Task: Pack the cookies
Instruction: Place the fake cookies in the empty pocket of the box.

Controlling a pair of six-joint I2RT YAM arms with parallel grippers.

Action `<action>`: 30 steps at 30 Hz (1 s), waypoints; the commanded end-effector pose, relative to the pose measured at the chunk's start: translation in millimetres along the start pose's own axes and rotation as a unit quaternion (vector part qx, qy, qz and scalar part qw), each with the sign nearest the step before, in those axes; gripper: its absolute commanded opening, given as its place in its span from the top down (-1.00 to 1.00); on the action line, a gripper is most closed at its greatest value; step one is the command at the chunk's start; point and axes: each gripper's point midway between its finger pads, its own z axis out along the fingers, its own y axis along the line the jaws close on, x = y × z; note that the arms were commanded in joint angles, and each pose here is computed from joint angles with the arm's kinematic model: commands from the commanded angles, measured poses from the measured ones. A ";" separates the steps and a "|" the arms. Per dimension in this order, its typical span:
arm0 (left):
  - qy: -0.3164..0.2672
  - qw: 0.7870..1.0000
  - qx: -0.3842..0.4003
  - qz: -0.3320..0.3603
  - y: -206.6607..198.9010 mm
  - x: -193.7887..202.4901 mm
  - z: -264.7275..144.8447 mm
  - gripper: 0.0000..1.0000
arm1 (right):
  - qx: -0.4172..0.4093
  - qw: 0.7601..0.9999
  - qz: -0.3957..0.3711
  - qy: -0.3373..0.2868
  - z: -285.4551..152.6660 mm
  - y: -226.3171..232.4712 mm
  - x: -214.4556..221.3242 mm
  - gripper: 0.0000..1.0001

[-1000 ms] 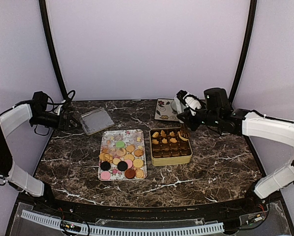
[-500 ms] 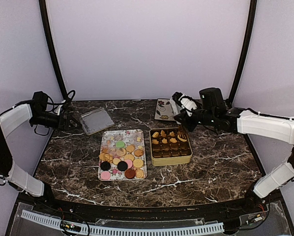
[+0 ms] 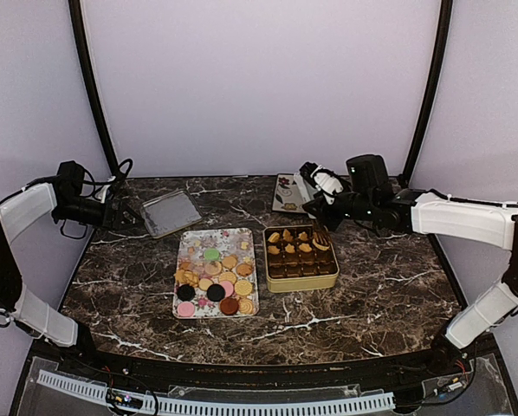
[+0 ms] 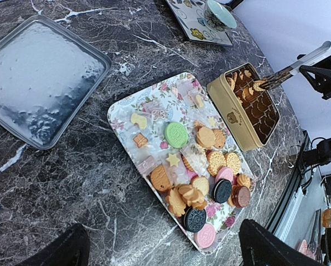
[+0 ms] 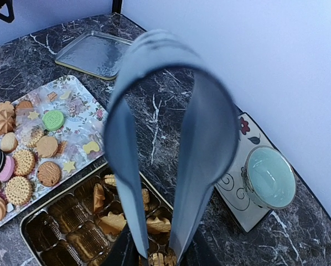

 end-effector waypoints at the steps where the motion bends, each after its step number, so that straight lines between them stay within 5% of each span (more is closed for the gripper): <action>1: -0.011 1.000 0.002 0.011 -8.3 -3.6 -8.3 -0.93 | 0.030 0.999 0.020 0.040 7.7 -13.5 14.0 1.00; 11: -0.012 1.000 0.004 0.012 -8.7 -4.7 -8.4 -0.93 | 0.078 0.994 0.074 0.022 -4.6 -28.1 5.7 1.00; 30: -0.012 1.000 0.005 0.012 -8.8 -3.7 -8.0 -0.93 | 0.085 0.995 0.040 0.040 7.2 -15.8 19.0 0.95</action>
